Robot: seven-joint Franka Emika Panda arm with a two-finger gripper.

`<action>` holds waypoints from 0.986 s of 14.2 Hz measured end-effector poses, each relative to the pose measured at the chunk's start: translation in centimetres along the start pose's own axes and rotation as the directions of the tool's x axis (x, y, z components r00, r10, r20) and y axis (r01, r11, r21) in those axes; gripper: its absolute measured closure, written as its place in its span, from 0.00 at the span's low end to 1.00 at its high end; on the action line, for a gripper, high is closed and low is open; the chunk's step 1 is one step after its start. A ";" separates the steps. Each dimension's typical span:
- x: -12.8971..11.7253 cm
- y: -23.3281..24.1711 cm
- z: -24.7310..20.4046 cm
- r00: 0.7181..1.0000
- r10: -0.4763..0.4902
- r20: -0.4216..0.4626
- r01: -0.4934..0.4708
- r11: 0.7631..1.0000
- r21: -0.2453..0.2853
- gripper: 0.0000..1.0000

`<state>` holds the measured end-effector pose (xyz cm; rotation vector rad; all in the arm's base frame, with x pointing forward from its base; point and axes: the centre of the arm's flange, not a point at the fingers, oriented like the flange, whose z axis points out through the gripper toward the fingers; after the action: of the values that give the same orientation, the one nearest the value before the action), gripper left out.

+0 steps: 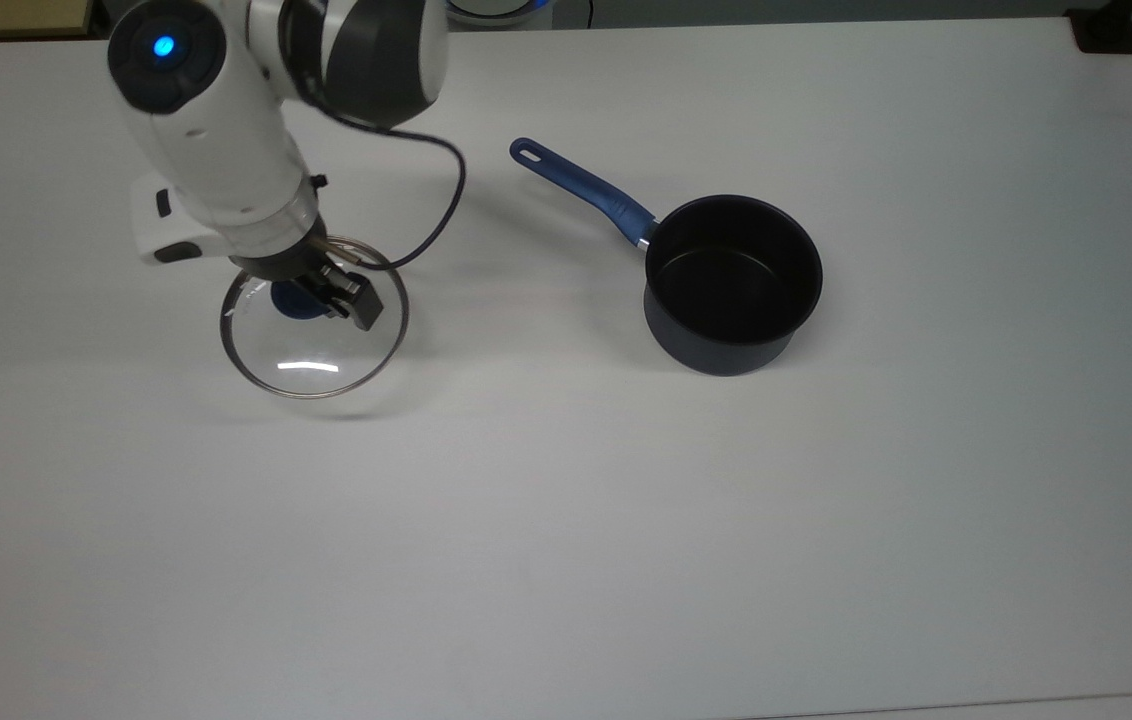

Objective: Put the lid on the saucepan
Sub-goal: 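Carry the lid over the black saucepan's opening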

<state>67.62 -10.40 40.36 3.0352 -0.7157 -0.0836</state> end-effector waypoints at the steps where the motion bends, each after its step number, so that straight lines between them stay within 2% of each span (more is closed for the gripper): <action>1: -0.4 -0.8 -1.0 1.000 -0.013 0.000 0.013 1.000 0.002 0.55; 4: -2.6 -5.6 -5.2 0.996 -0.084 -0.026 0.085 0.996 0.017 0.54; 7: -6.0 -11.8 -7.0 0.988 -0.149 -0.050 0.151 0.988 0.026 0.54; 14: -17.1 -26.6 -7.0 0.954 -0.295 -0.052 0.296 0.955 0.017 0.54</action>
<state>64.58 21.09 47.22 3.1305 -0.2563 -0.0047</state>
